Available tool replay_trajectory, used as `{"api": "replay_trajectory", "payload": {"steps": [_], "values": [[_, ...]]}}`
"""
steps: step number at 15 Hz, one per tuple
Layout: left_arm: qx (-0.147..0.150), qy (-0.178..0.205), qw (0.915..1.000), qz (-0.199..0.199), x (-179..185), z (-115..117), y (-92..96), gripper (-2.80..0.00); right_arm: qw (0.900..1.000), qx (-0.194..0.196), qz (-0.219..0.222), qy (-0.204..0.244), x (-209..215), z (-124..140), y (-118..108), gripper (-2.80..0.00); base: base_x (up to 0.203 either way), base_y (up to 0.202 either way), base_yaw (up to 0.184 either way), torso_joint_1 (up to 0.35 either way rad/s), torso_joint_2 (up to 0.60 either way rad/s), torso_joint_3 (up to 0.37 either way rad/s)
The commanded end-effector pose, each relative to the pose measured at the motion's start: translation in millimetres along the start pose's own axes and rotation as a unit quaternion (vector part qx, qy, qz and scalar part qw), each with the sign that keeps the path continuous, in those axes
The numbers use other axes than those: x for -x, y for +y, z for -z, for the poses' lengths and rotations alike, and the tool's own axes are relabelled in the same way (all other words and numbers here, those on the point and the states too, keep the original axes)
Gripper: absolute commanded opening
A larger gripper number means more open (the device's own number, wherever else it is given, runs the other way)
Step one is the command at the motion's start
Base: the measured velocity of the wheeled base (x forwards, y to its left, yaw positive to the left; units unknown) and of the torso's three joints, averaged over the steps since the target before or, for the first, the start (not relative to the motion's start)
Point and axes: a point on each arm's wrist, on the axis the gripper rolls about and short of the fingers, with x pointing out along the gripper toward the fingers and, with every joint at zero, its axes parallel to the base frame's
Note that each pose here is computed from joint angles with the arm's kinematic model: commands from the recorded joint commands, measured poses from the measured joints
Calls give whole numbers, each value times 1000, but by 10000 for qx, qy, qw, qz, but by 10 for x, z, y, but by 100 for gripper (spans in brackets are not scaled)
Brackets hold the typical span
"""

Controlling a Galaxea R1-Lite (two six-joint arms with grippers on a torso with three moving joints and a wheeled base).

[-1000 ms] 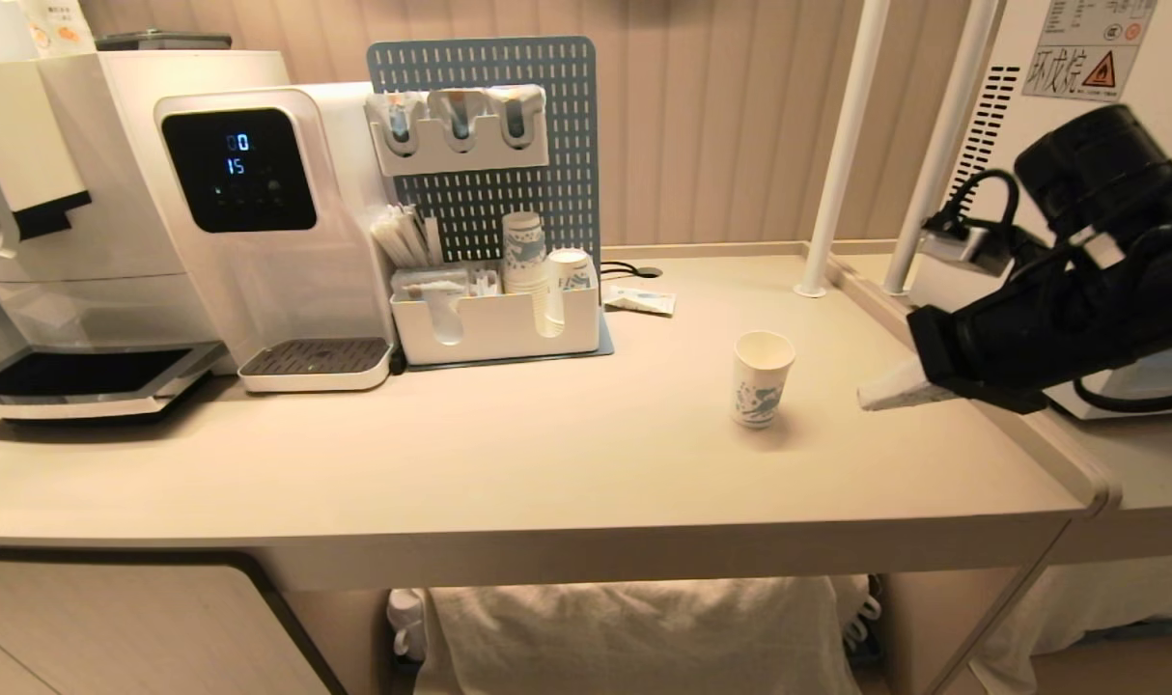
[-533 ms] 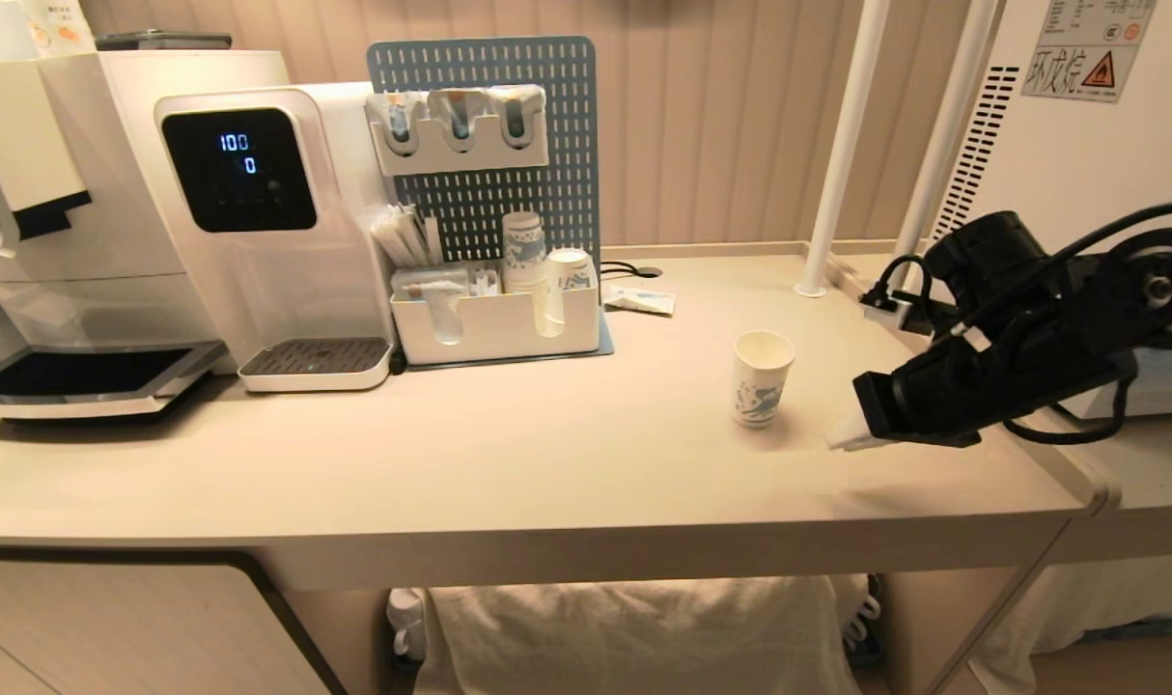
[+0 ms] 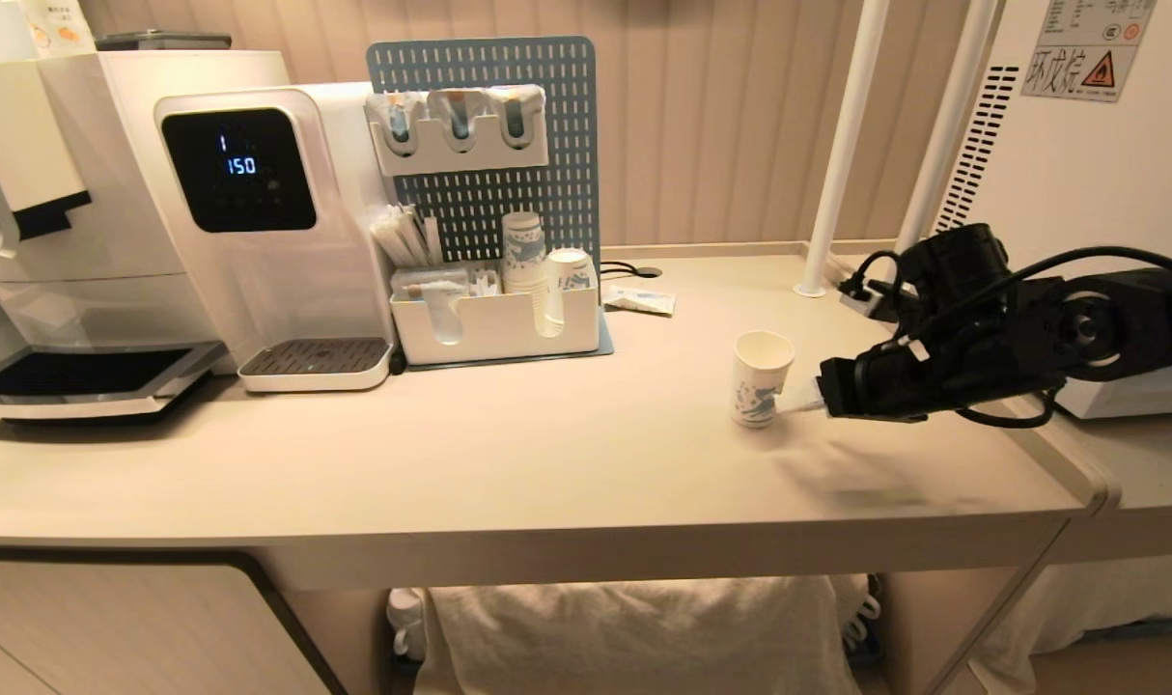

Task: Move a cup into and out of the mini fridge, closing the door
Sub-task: Put the paper cup in the freezer

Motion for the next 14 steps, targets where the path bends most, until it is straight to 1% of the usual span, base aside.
{"api": "replay_trajectory", "payload": {"steps": [1,7,9,10,12,13,14], "values": [[-1,-3,10000,-2,0,0,0,-280,9998,73,-72,-143,-95,-4,4,0,0,0,0,0,0,0],[-1,5,10000,-2,-1,-1,0,-280,9990,342,-158,-259,-273,4,22,0,0,0,0,0,0,0],[-6,3,10000,-2,-1,0,0,-280,9977,435,-202,-475,-327,-29,37,0,0,0,0,0,0,0],[-1,5,10000,-2,-1,-1,0,-280,9964,523,-250,-612,-381,-51,55,0,0,0,0,0,0,0],[-1,5,10000,-2,-1,-1,0,-280,9919,863,-256,-900,-463,-90,61,0,0,0,0,0,0,0],[-4,-2,10000,-2,0,0,0,-280,9892,1035,-242,-1010,-503,-97,48,0,0,0,0,0,0,0],[-1,5,10000,-2,-1,-1,0,-280,9878,1120,-237,-1055,-536,-93,40,0,0,0,0,0,0,0]]}}
